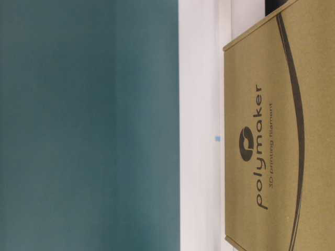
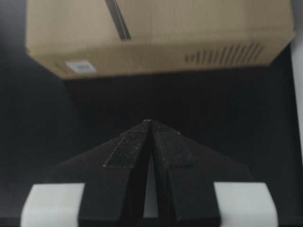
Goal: Place the cardboard box on the stand after clamping it between your arms.
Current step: 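Move both grippers inward to the left and right sides of the box, then press both grippers against the box sides to clamp it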
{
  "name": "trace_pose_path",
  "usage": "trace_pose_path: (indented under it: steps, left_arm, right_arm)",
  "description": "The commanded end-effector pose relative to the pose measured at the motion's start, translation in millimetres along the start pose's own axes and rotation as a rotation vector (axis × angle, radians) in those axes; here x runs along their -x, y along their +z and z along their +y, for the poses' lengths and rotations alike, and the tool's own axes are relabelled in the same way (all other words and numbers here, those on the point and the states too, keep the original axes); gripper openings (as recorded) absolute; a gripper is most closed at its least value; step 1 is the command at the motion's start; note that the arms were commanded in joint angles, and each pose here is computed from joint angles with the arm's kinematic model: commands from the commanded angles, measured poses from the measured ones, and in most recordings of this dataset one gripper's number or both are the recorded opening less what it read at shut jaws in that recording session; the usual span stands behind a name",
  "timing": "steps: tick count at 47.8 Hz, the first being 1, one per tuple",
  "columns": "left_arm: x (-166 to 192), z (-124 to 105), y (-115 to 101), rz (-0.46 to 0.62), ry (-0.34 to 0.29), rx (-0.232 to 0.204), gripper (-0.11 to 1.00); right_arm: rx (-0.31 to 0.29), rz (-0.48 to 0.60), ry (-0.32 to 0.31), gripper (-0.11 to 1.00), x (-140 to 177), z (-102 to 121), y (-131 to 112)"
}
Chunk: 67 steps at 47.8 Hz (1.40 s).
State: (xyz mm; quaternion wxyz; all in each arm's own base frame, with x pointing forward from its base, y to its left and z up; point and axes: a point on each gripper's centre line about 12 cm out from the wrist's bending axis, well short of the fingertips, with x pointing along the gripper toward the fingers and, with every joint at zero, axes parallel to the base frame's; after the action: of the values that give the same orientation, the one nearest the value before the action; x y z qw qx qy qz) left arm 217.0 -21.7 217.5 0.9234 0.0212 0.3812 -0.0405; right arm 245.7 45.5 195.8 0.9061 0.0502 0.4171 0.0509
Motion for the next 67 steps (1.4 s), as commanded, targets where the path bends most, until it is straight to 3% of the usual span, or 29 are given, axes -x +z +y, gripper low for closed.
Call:
trace_pose_path:
  steps: [1,7,18,21,24,28,34,38,41,47,58,67]
  left_arm:
    - [-10,-5,7,0.047,-0.011,-0.015,0.00]
    - [-31,-8,6,0.170,-0.014,-0.024,0.00]
    - [-60,-10,8,0.265,-0.012,-0.020,0.00]
    - [-65,-10,9,0.276,-0.012,-0.020,0.01]
    - [-72,-10,10,0.273,-0.013,-0.021,0.04]
    - [-79,-11,9,0.274,-0.014,-0.018,0.20]
    - [-90,-11,6,0.293,-0.013,-0.008,0.59]
    - [-96,-11,8,0.277,-0.012,0.002,0.80]
    - [-101,-11,11,0.262,-0.014,0.002,0.87]
    - [-112,-12,12,0.245,-0.016,0.003,0.80]
    - [-131,-13,12,0.258,-0.017,0.001,0.82]
    - [-140,-12,20,0.252,-0.016,-0.003,0.82]
  right_arm:
    - [-0.011,0.072,-0.008,0.00,-10,1,-1]
    - [-0.013,0.160,-0.022,0.00,-22,0,-9]
    - [-0.013,0.218,-0.034,0.01,-42,-1,-10]
    - [-0.015,0.236,-0.038,0.05,-49,-1,-11]
    - [-0.016,0.254,-0.041,0.16,-55,-2,-12]
    - [-0.016,0.274,-0.045,0.35,-63,-2,-13]
    - [-0.015,0.281,-0.047,0.70,-72,-2,-13]
    - [0.000,0.257,-0.048,0.82,-76,-3,-10]
    - [0.012,0.232,-0.048,0.82,-80,-3,-8]
    - [0.009,0.219,-0.050,0.79,-91,-5,-9]
    - [0.009,0.240,-0.056,0.79,-114,-6,-9]
    - [0.006,0.204,-0.056,0.79,-130,-7,6]
